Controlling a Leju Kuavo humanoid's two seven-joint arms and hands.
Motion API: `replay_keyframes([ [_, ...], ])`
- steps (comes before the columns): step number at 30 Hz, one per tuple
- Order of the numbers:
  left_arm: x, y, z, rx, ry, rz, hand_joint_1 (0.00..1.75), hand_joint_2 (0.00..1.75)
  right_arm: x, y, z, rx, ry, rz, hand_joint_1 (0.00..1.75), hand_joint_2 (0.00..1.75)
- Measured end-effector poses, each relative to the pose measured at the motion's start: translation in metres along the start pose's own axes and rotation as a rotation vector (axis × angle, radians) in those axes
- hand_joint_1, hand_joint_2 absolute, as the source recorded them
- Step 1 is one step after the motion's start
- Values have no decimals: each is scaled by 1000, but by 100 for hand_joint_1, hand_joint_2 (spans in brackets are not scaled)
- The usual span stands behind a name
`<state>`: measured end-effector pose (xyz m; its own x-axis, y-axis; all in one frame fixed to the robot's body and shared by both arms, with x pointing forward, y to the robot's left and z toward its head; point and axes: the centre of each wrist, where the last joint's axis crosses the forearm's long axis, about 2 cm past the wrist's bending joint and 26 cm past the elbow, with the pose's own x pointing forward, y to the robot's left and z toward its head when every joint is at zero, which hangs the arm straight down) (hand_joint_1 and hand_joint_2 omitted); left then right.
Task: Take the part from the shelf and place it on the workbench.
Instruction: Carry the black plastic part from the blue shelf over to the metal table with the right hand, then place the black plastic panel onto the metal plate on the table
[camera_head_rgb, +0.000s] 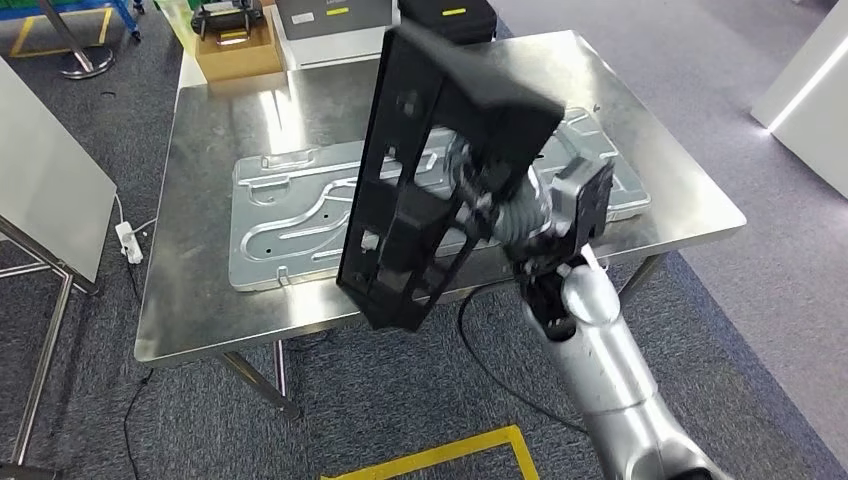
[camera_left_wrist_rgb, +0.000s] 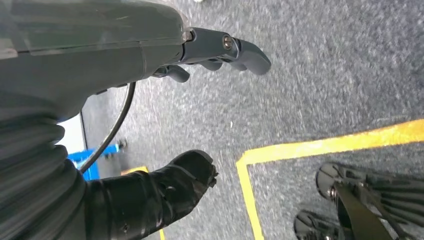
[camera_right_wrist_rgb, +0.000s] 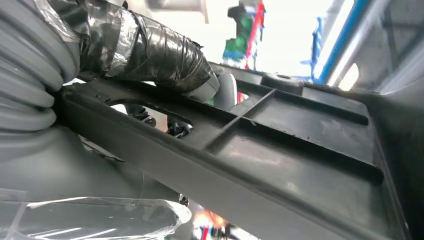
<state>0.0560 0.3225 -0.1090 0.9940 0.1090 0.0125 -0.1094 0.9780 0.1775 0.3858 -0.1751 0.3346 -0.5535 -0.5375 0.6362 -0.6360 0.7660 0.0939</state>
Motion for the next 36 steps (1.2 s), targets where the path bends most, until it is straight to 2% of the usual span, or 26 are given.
replay_keyframes([
  [3, 3, -1, 1, 2, 2, -18, 0, 175, 21, -16, -40, -45, -47, 23, 173, 175],
  [5, 4, -2, 1, 2, 1, -25, 0, 175, 28, -25, -55, -68, -53, 37, 173, 175],
  [12, 6, -3, 1, 3, 1, -46, 0, 175, 30, -34, -72, -100, -33, 56, 173, 175],
  [17, 7, -6, 2, 0, 6, -64, 0, 175, 34, -36, -96, -121, -9, 110, 173, 175],
  [24, 6, -8, 2, -1, 6, -81, 0, 175, 32, -30, -115, -169, 26, 433, 173, 175],
  [31, 8, -9, 2, -3, 0, -88, 0, 175, 31, -23, -123, -144, 34, 519, 173, 175],
  [33, 8, -10, 3, -6, -2, -96, 0, 175, 31, -19, -126, -138, 44, 643, 173, 175],
  [36, 13, -11, 3, -11, -10, -121, 0, 175, 19, -5, -126, -130, 68, 954, 173, 175],
])
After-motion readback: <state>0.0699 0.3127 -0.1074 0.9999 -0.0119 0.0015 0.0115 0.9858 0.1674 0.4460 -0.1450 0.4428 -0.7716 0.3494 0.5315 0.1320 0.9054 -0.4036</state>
